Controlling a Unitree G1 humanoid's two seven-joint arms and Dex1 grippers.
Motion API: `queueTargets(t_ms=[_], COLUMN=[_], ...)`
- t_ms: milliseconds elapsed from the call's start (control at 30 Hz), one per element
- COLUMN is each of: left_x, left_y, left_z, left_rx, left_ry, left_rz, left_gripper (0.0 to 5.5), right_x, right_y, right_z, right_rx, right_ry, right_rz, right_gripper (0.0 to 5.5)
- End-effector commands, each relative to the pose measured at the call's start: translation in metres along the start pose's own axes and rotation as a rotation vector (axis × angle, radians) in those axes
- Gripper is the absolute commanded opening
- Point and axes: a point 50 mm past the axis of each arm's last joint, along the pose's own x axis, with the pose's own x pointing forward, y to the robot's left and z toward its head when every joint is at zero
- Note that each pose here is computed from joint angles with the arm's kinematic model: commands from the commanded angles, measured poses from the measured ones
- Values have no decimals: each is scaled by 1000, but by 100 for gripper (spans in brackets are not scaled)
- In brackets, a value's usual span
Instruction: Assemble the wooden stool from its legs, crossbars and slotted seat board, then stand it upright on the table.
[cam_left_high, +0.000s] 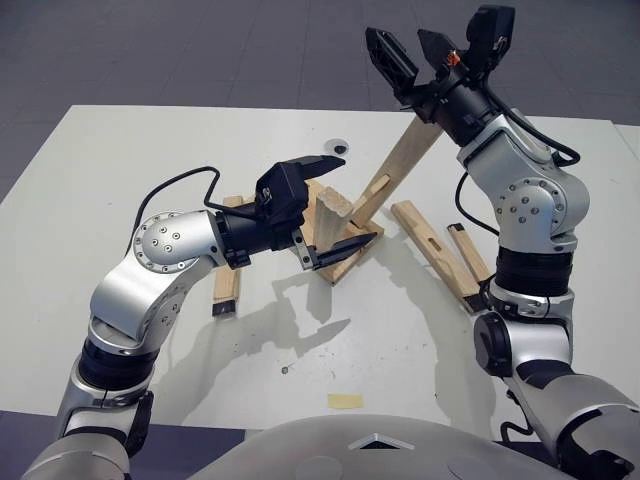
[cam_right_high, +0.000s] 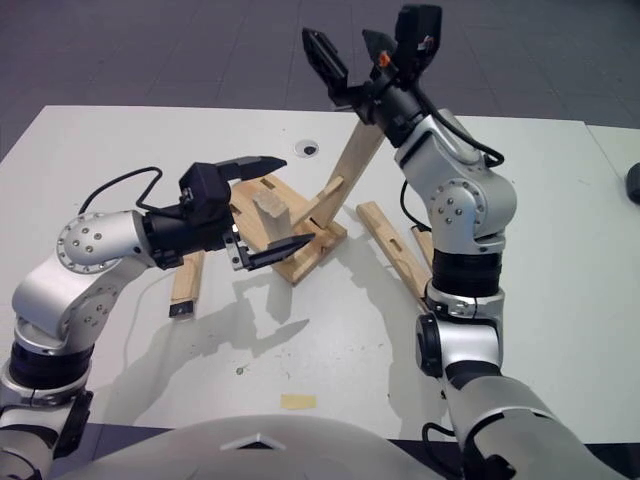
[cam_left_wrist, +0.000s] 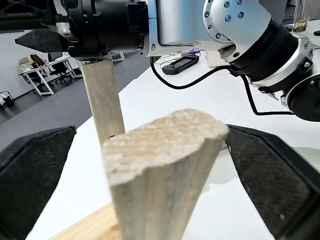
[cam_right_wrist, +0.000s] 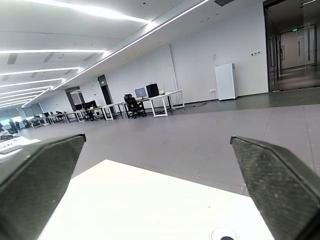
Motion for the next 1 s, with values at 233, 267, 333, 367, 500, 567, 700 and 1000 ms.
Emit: queueTargets(t_ms=[233,267,333,367,500,567,700,1000], left_x=[0,0,0,-1,-1,-1,-1,-1], left_y=[-1,-1,-2,-2,-3,-4,-5,-9], left_z=[-2,-2,-3,-3,-3,-4,-5,-8], left_rx=[7,7,6,6,1,-6,-11,-20], left_ry=[9,11,14,16,17,20,30,43], left_rz=[9,9,6,5,4,4,-2,-6], left_gripper=[538,538,538,538,538,538,538,538], right_x=[-1,-2,-4,-6,-4,4,-20,-8], right_y=[1,1,3,5,0,-9,0,-3], right_z=[58,72,98,109,103,27,-83,-37], right_rx=[63,68,80,95,240,238,117,126], right_ry=[-242,-290,-392,-442,-470,-130,407,138], right_rz=[-34,-34,-28,-23,-50,-137,-69,-78], right_gripper=[540,540,540,540,540,540,540,540])
